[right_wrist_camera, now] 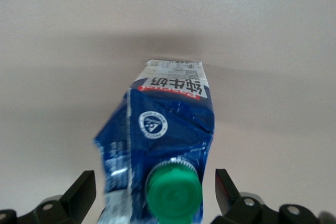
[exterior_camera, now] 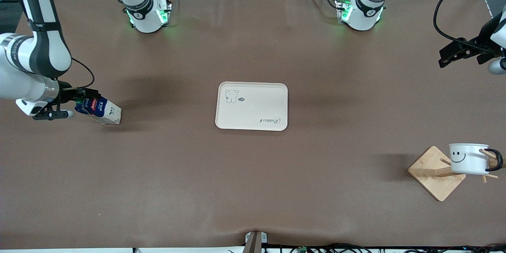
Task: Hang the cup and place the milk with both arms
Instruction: 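Open the left gripper and withdraw while the right gripper lowers the carton, then release the milk carton on the table and raise the right gripper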
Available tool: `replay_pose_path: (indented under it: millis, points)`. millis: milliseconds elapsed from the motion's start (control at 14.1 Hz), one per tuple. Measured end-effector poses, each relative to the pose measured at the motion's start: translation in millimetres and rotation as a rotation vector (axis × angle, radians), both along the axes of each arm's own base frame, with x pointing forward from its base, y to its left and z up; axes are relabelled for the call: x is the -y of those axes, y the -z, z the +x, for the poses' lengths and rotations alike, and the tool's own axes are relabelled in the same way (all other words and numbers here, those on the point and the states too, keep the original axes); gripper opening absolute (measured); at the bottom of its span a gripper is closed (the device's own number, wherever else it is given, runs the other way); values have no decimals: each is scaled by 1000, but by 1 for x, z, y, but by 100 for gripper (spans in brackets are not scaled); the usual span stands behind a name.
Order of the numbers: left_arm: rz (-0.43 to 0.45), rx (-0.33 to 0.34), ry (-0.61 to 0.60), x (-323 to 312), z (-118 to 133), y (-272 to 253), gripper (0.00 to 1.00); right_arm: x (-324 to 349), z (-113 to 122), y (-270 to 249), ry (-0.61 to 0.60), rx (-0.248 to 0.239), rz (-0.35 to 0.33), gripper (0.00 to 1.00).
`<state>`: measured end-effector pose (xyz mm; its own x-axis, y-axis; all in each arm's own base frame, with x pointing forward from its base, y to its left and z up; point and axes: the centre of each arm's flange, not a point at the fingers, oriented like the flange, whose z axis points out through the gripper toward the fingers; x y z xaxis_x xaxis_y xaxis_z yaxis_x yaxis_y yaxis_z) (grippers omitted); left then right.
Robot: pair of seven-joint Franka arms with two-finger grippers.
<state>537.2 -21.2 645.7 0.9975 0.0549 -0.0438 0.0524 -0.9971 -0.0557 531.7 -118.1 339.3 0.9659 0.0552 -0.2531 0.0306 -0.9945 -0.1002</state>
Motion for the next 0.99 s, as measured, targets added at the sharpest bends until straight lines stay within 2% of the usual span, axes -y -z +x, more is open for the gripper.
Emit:
replay_pose_path:
  millis: [142,355,569,711,853,924,995]
  points:
    - [-18,-3,-1,1,0,2,100,-1,12,-24,-8,-1,2,100]
    - [-24,-1,-2,1,1,3,100,-8,34,-59,-34,24,1,100]
    - [-24,0,-3,1,1,3,100,-21,65,-135,-71,52,-1,100]
    - [-25,0,-3,0,1,3,100,-20,84,-201,-77,149,-21,100]
    - [-25,1,-3,0,1,3,100,-18,93,-254,-76,252,-43,100]
    - [-25,1,-3,0,1,3,100,-18,92,-271,-77,273,-48,100]
    - [-25,1,-3,0,1,3,100,-21,88,-282,-83,267,-45,100]
